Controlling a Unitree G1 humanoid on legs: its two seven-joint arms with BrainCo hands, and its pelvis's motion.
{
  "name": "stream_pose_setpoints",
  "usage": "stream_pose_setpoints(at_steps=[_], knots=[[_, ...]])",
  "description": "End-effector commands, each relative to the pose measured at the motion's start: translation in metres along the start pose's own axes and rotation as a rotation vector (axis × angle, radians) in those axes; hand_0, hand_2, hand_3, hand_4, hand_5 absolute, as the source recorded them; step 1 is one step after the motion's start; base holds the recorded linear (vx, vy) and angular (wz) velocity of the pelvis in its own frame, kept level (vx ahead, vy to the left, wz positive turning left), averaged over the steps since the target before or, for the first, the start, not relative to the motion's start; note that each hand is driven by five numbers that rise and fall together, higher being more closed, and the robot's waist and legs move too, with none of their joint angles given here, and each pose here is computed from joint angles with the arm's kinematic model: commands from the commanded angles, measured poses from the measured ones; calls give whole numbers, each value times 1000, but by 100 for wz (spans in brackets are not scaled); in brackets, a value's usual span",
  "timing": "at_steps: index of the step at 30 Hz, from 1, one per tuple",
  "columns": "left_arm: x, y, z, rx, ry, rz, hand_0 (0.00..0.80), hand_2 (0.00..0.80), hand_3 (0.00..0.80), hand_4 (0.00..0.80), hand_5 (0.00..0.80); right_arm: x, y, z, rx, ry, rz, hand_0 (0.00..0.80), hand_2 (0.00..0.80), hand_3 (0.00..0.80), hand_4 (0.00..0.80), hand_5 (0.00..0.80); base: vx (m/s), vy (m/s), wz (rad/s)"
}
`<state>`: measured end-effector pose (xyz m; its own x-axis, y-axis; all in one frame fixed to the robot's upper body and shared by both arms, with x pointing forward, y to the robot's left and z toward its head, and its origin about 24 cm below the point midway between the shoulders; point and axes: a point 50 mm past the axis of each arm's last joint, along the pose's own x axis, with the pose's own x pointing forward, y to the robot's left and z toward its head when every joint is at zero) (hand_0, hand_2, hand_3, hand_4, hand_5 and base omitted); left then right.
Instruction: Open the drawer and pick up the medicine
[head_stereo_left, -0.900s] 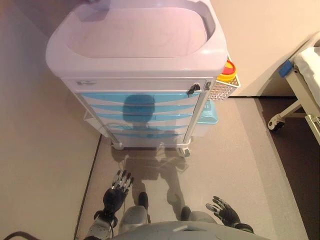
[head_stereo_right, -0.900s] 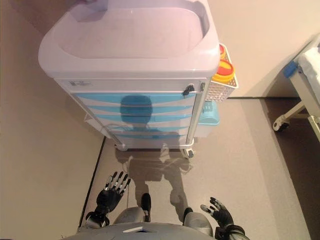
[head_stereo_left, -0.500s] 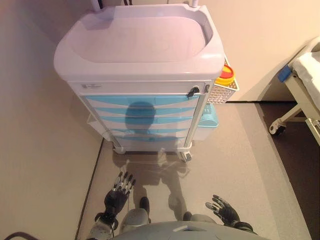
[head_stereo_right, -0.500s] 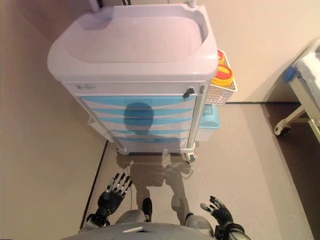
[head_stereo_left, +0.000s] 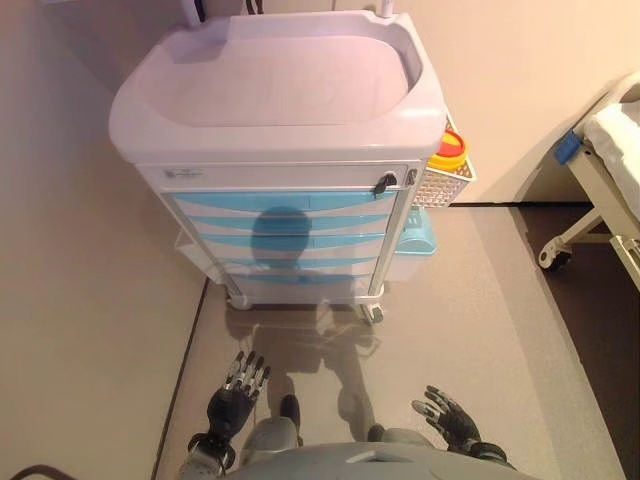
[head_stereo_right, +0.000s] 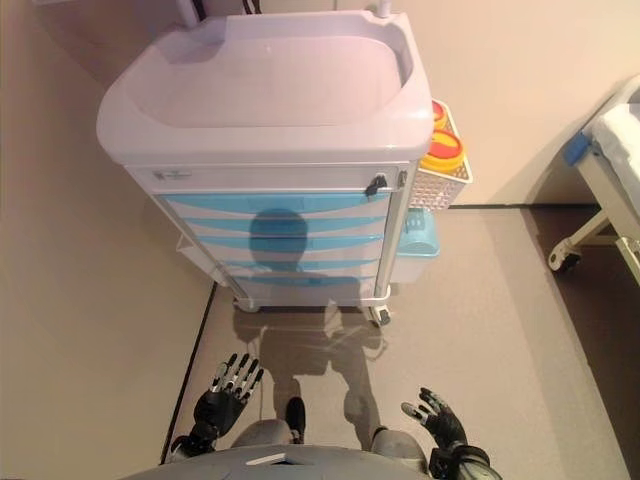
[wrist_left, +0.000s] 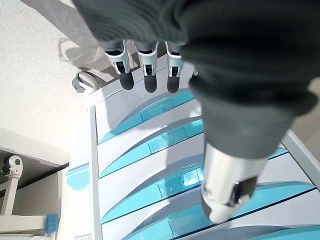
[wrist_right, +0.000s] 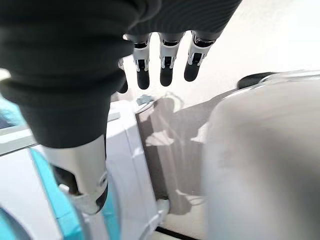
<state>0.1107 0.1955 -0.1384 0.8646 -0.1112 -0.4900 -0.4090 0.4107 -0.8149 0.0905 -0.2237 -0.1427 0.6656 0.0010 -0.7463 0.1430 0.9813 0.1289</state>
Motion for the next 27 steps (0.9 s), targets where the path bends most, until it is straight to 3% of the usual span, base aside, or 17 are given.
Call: stream_pose_setpoints(at_steps=[1,11,27], knots=[[5,-11,8,41,5,-89,0,0,0,0,0,2,7,21,-31,-105,71,0,0,0,0,0,67,3,0],[19,-34,10,-59,-4,-230,0,0,0,0,0,1,11,25,-43,-104,105,0,0,0,0,0,41,29,1],[88,-175,74,-137,-198,-723,0,0,0,0,0,20,53,70,-84,-223,264,0,0,0,0,0,-72,19,-18]])
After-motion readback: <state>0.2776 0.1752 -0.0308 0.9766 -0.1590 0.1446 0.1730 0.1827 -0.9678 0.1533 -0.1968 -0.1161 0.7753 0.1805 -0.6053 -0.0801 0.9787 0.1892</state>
